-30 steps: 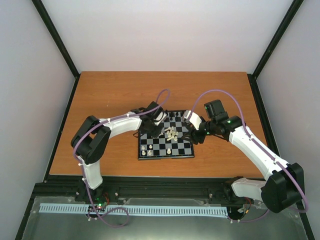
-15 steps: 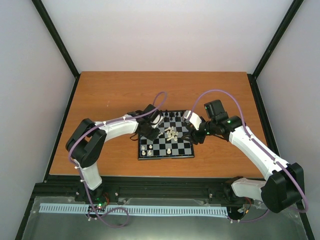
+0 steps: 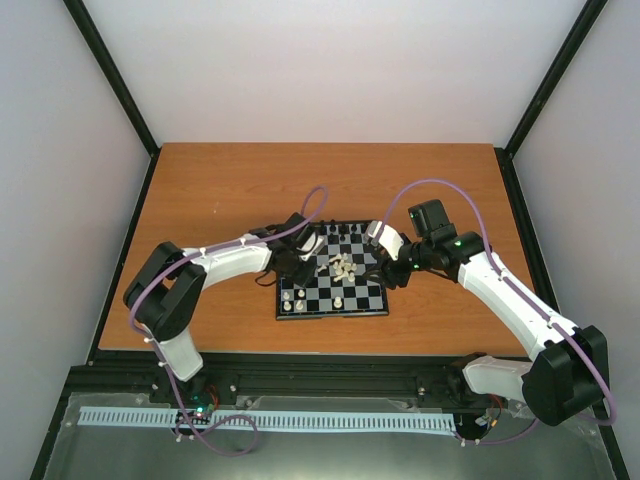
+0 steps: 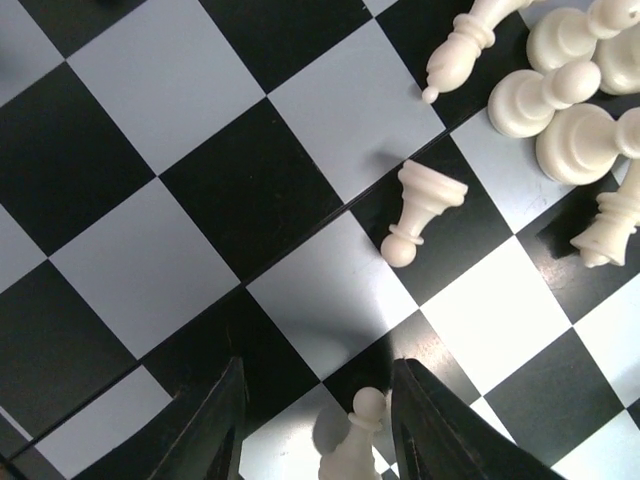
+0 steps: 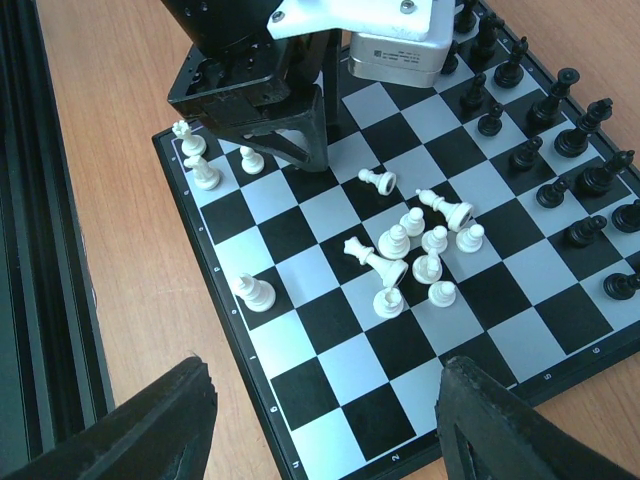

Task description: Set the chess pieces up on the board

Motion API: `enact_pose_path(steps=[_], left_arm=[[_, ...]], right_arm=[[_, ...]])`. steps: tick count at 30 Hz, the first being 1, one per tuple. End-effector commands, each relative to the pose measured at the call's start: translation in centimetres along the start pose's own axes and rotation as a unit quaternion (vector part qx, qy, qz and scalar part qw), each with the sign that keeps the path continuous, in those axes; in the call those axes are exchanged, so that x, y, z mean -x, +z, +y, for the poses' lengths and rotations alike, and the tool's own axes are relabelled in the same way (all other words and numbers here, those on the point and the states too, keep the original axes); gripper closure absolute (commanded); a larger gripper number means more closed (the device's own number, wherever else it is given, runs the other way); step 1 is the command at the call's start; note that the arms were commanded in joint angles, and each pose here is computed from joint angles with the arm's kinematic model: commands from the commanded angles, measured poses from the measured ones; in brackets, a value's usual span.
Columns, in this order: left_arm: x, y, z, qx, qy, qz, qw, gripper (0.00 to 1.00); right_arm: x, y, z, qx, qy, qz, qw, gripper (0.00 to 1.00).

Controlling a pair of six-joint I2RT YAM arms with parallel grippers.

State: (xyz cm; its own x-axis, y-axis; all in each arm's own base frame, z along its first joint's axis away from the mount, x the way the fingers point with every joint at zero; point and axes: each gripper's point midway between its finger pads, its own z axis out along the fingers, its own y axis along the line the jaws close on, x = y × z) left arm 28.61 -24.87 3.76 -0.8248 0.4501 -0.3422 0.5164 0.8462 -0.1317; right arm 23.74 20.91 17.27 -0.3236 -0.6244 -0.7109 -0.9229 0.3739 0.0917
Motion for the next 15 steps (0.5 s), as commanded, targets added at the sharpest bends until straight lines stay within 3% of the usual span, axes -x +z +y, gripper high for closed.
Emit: enact_pose_path(steps=[1, 15], left_arm=[[-1.0, -0.4, -0.4, -0.007, -0.01, 0.006, 1.0, 0.57], [-2.7, -0.2, -0.4, 0.014, -0.013, 0.031, 0.999, 0.72]], right_arm=[[0.1, -0.1, 0.0, 0.003, -0.004, -0.004, 1.0, 0.38], [0.1, -0.2, 0.0, 0.003, -0.005, -0.004, 1.0, 0.38]])
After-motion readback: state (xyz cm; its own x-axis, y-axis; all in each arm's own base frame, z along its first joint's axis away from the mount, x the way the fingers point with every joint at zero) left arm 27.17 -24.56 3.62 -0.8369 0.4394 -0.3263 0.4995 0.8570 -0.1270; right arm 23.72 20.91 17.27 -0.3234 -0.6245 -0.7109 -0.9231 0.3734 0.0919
